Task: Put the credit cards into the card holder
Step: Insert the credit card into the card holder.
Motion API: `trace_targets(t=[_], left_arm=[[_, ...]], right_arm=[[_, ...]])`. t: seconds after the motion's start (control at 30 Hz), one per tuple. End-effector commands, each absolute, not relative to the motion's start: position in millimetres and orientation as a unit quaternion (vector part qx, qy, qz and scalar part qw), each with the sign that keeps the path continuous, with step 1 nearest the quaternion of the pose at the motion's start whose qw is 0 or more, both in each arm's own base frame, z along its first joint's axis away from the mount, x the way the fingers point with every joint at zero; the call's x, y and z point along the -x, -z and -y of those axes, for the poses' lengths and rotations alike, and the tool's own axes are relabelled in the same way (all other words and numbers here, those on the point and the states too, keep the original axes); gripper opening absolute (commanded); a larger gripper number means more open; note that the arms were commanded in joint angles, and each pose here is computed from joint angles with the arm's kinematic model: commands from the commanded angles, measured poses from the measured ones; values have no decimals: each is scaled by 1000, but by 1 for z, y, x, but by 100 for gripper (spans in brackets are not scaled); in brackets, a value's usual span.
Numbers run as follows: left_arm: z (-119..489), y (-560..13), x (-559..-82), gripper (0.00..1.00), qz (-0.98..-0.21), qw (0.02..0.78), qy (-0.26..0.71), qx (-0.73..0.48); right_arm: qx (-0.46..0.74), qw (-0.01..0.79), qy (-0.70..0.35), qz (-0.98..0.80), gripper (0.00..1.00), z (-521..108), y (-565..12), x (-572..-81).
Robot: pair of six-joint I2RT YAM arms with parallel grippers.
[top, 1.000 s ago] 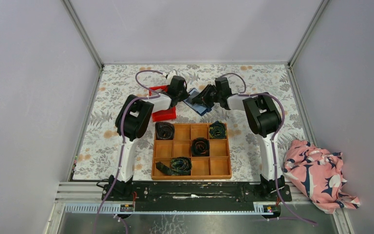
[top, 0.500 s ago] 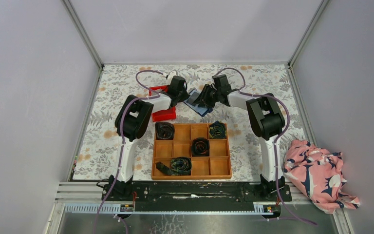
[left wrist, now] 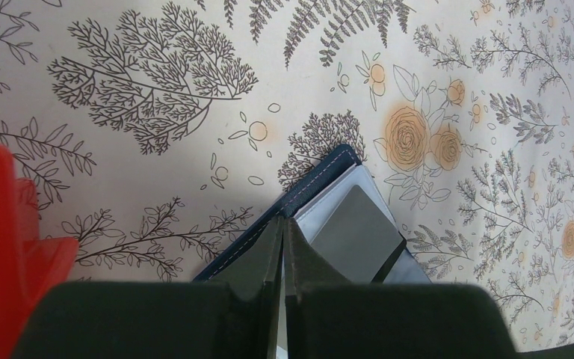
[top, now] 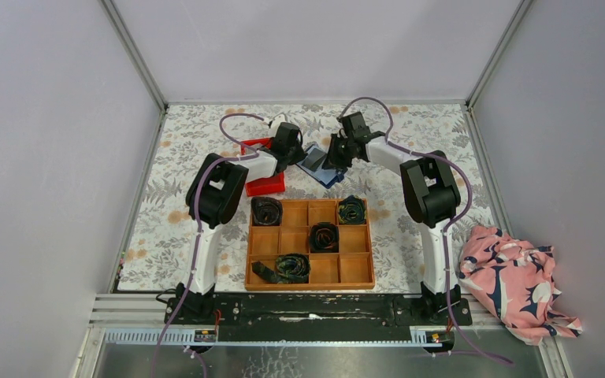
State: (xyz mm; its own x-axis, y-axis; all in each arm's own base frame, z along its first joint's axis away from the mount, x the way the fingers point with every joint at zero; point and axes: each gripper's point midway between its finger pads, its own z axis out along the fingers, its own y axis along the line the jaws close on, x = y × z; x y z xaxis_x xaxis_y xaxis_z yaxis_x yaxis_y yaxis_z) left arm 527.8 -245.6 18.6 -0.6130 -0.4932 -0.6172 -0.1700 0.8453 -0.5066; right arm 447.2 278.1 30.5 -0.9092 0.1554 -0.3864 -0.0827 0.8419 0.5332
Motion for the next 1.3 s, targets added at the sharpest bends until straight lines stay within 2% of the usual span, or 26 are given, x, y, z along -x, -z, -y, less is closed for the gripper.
trace_targets(t=[0.0, 0.23, 0.57, 1.27], left_arm=[[232, 8, -507, 5, -902, 355, 161, 184], [231, 1, -508, 11, -900, 361, 161, 185], [229, -24, -517, 33, -886, 387, 171, 189], [211, -22, -525, 36, -877, 396, 177, 207]], right_arm=[[37, 238, -245, -939, 12, -280, -44, -455], [56, 222, -232, -945, 8, -287, -35, -456], [63, 217, -215, -950, 6, -283, -28, -448], [89, 201, -208, -953, 6, -301, -12, -448]])
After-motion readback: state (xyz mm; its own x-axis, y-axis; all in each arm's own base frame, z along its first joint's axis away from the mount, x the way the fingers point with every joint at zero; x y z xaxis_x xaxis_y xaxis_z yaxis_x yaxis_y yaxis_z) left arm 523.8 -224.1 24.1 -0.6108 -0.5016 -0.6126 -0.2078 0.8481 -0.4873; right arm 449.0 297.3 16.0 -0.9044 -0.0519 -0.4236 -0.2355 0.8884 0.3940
